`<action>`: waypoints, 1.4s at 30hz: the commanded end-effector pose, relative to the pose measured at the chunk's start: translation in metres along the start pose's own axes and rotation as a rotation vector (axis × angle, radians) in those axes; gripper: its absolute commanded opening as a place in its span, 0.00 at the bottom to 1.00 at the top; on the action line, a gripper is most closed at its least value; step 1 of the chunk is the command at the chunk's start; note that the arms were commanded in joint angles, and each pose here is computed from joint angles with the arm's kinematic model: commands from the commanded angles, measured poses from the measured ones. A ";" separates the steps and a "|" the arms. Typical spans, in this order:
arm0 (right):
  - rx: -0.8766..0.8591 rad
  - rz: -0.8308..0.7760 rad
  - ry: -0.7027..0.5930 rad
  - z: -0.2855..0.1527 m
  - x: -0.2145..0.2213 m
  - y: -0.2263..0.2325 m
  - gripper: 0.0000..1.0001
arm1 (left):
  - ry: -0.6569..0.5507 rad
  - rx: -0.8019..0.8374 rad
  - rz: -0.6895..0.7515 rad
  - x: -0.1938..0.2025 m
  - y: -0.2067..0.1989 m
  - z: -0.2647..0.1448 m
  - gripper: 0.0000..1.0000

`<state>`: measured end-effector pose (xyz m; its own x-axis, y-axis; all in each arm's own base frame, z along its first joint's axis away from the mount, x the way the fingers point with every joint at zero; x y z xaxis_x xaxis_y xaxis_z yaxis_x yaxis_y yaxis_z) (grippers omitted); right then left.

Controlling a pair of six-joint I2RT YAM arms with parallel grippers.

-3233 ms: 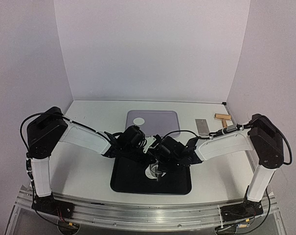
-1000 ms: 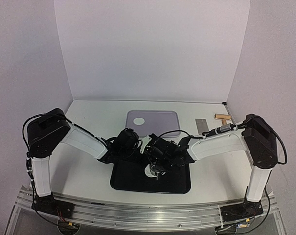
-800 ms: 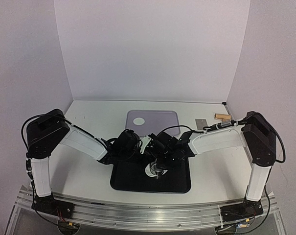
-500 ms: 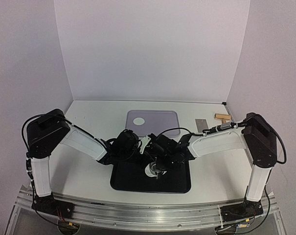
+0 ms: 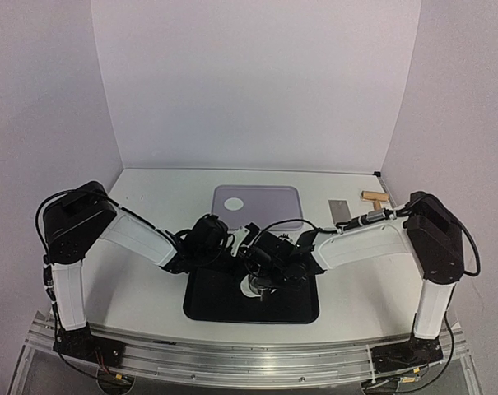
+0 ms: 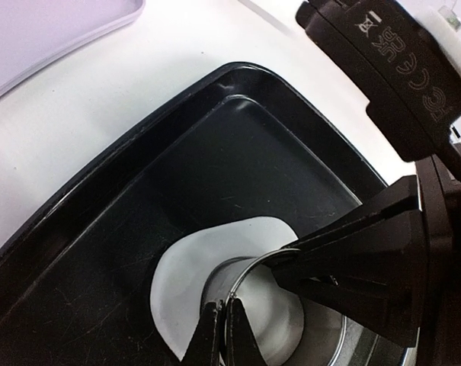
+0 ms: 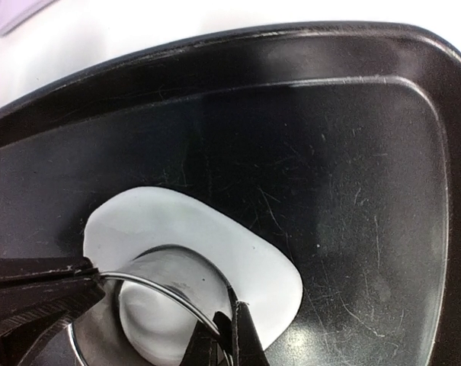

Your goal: Roll out the dumpling wrappers from the dough

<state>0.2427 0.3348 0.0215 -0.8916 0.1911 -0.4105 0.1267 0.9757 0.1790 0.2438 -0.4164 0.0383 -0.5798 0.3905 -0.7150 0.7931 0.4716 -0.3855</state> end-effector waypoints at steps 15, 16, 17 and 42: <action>0.291 -0.072 0.069 0.018 0.010 -0.082 0.00 | 0.551 -0.192 -0.169 0.172 0.052 -0.027 0.00; 0.307 -0.069 0.066 0.015 0.011 -0.093 0.00 | 0.554 -0.187 -0.169 0.174 0.051 -0.026 0.00; 0.319 -0.058 0.068 0.012 0.012 -0.103 0.00 | 0.555 -0.178 -0.171 0.175 0.049 -0.026 0.00; 0.376 -0.036 0.115 0.017 0.025 -0.126 0.00 | 0.569 -0.062 -0.126 0.172 0.021 -0.018 0.00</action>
<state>0.2375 0.3223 0.0195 -0.9115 0.2000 -0.3595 0.1188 0.9646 0.2354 0.2397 -0.4243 0.0396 -0.5709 0.3881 -0.7235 0.8063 0.4311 -0.4050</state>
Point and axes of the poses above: each gripper's point midway between its finger pads, its own z axis out along the fingers, its own y axis along the line the jaws close on, x = y × z, the point moved 1 cm from there along -z, back along the fingers, and after that the axes turned 1 degree about z, right-handed, at the moved point
